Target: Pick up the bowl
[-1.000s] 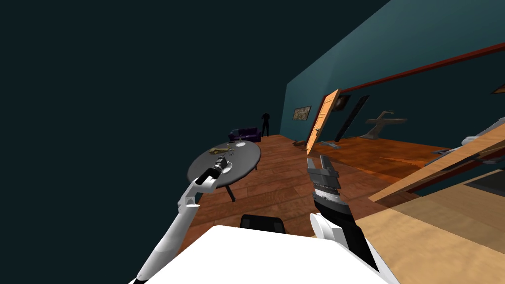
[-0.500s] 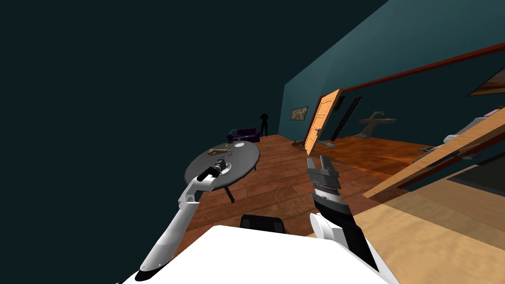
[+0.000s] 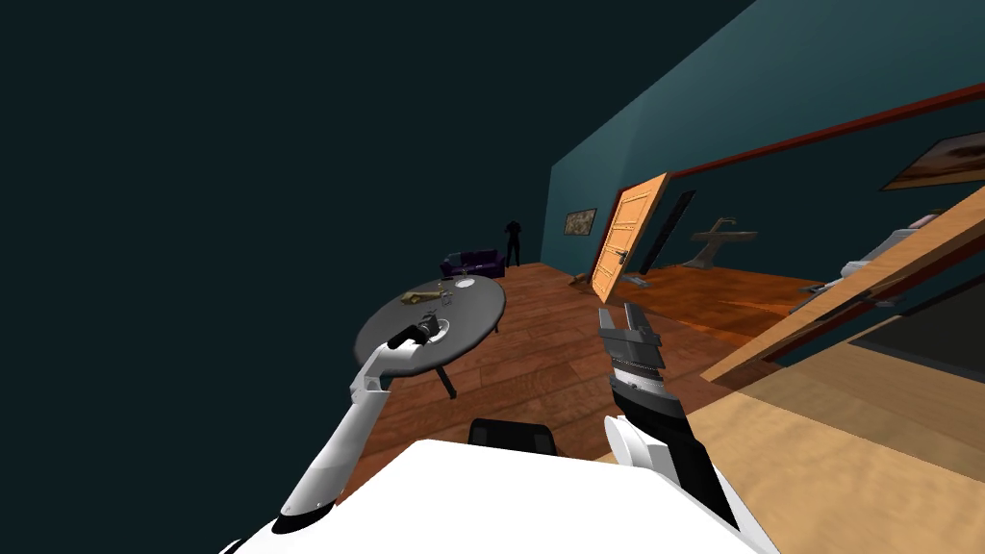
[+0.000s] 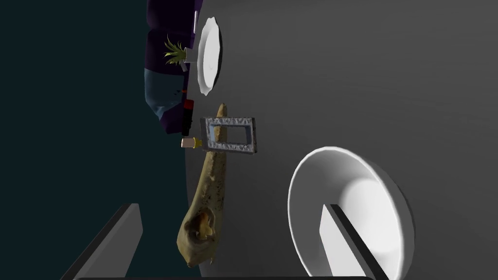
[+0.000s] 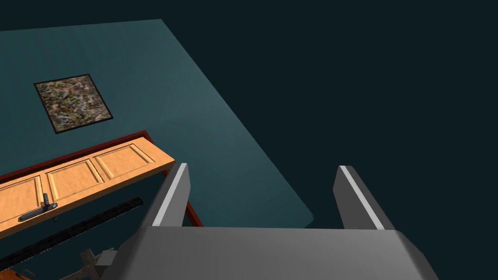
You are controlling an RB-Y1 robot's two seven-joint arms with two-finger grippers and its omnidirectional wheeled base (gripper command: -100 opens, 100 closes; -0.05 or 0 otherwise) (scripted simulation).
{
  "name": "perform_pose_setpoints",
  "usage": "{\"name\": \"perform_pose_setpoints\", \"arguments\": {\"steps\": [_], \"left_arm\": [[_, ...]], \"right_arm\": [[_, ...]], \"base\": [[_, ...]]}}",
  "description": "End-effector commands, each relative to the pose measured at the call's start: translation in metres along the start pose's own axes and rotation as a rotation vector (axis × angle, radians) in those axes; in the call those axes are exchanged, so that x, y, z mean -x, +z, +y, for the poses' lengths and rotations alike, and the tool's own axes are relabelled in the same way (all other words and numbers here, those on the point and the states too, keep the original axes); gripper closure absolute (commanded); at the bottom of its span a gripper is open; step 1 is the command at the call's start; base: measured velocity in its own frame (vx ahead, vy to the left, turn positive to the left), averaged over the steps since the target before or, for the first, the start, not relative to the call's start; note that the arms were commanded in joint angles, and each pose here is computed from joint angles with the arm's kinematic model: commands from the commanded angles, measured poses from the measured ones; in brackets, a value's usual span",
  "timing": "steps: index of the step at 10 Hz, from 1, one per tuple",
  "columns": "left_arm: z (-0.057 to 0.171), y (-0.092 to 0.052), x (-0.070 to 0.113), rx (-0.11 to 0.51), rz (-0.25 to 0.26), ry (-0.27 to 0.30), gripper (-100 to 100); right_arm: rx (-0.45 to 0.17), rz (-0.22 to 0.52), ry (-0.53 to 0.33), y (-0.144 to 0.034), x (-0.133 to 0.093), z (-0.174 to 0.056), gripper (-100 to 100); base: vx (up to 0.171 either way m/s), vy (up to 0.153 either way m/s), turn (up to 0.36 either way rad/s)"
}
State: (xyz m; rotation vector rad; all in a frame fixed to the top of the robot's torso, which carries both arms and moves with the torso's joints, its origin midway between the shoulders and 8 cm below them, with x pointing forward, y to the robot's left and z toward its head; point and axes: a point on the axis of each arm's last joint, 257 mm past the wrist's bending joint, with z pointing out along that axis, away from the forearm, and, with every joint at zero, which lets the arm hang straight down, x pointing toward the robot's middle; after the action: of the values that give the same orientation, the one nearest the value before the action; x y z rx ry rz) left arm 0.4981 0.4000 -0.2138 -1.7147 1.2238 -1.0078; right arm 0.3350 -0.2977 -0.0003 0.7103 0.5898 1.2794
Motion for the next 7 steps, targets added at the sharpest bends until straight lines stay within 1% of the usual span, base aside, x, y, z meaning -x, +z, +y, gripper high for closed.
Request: {"name": "perform_pose_setpoints", "arguments": {"steps": [1,2,3,4,5,6,7], "left_arm": [[0.018,0.004,0.016,0.063,-0.04,-0.013,-100],[0.019,0.004,0.017,0.068,-0.042,-0.013,-100],[0.032,0.007,0.029,0.113,-0.073,-0.025,-100],[0.035,0.006,0.029,0.121,-0.076,-0.025,-100],[0.049,0.007,0.041,0.17,-0.108,-0.037,-100],[0.05,0.007,0.042,0.174,-0.11,-0.037,-100],[0.065,0.007,0.053,0.225,-0.142,-0.049,-100]], "right_arm": [[0.0,0.0,0.0,0.0,0.0,0.0,0],[0.0,0.0,0.0,0.0,0.0,0.0,0],[0.0,0.0,0.0,0.0,0.0,0.0,0],[0.0,0.0,0.0,0.0,0.0,0.0,0],[0.0,0.0,0.0,0.0,0.0,0.0,0],[0.0,0.0,0.0,0.0,0.0,0.0,0],[0.0,0.0,0.0,0.0,0.0,0.0,0]], "base": [[0.023,0.013,-0.058],[0.02,0.015,-0.023],[0.027,0.024,-0.049],[0.022,0.018,-0.033],[0.027,0.016,-0.047],[0.021,0.015,-0.023],[0.022,0.014,-0.047]]}}
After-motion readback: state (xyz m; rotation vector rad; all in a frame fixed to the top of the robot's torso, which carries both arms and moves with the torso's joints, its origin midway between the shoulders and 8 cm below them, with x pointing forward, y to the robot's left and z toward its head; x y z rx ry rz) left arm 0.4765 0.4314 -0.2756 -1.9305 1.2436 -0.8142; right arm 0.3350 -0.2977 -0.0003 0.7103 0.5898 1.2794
